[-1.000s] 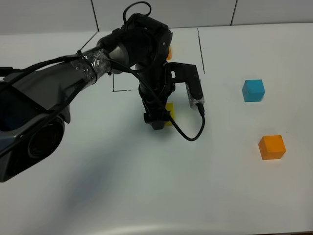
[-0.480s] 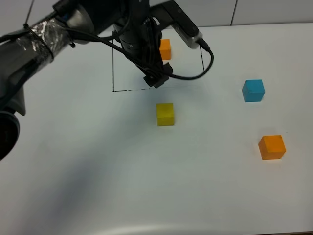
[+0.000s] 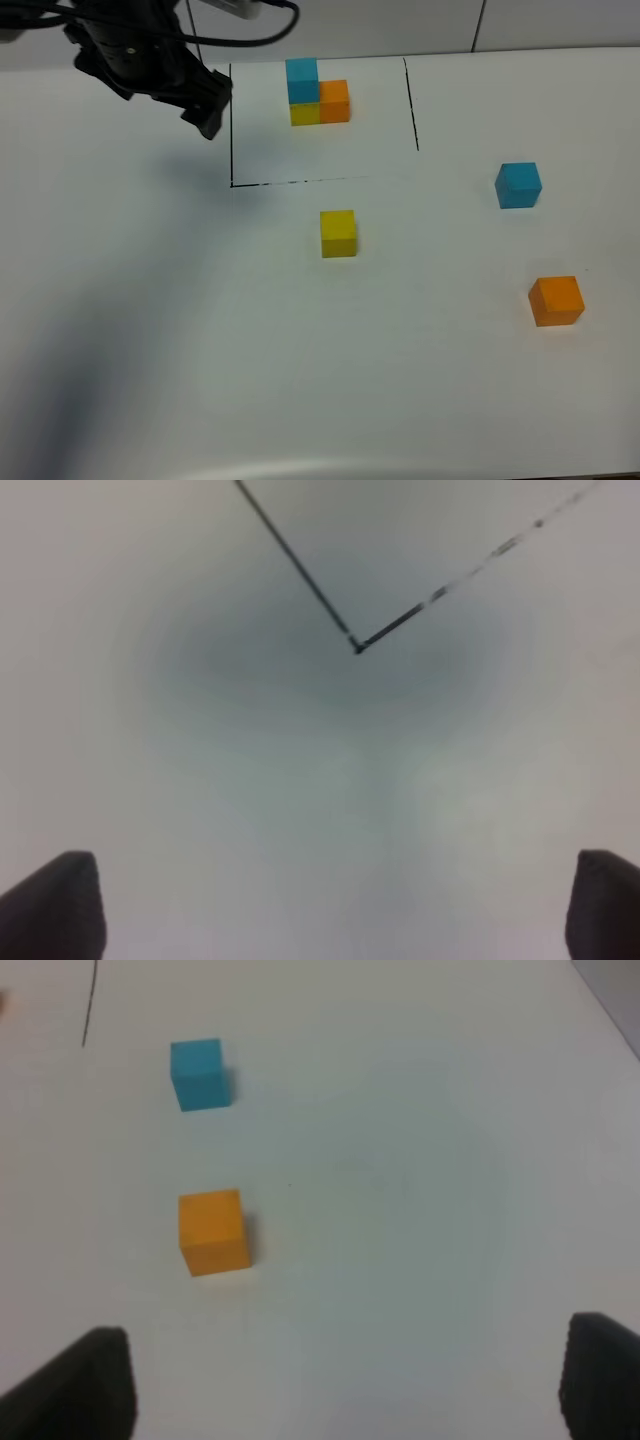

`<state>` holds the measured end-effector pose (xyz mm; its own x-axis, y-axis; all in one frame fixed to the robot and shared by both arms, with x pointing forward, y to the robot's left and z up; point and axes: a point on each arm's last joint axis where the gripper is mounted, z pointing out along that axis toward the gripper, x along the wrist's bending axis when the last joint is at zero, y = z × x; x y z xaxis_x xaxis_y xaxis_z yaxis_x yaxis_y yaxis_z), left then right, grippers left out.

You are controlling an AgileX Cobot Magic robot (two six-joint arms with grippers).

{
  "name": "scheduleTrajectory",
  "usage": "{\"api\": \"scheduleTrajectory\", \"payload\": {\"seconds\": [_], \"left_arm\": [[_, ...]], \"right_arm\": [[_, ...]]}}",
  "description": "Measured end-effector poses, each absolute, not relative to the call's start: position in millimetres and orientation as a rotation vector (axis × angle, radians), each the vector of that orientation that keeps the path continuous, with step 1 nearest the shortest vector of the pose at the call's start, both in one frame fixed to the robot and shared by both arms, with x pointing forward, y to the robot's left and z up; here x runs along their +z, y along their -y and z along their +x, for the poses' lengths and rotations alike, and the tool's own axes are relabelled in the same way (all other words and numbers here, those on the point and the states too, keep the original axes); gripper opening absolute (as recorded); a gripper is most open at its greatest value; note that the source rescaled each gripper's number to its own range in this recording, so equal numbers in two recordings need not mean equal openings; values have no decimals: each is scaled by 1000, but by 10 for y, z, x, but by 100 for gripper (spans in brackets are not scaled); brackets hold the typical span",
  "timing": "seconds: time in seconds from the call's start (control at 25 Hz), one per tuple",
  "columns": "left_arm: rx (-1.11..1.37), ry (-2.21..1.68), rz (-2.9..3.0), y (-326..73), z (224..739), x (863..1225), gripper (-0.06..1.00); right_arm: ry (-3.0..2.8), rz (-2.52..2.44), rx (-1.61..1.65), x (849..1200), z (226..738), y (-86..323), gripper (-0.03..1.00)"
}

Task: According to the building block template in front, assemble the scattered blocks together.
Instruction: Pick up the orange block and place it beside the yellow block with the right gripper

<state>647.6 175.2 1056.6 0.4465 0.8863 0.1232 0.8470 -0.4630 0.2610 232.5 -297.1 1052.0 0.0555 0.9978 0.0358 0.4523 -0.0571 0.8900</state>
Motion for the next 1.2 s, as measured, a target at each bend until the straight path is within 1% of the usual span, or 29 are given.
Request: {"api": "scheduleTrajectory", "payload": {"seconds": [0.28,0.48,0.72,1.2], "left_arm": [[415,-1777,2315,-2449,6155,10757,94],[457,-1888,2191,-2768,5797,10898,94],[478,-1893,2114,-2819,5263,11080,94],[548,-1811,1957,-2870,4162,11217,94]], "right_arm": [[-1485,1609,951,10520,2325,2971,82],[-1485,1610,951,10520,2325,2971,82],[-1484,1610,952,10520,2325,2971,82],[-1483,1612,953,10520,2325,2971,82]]}}
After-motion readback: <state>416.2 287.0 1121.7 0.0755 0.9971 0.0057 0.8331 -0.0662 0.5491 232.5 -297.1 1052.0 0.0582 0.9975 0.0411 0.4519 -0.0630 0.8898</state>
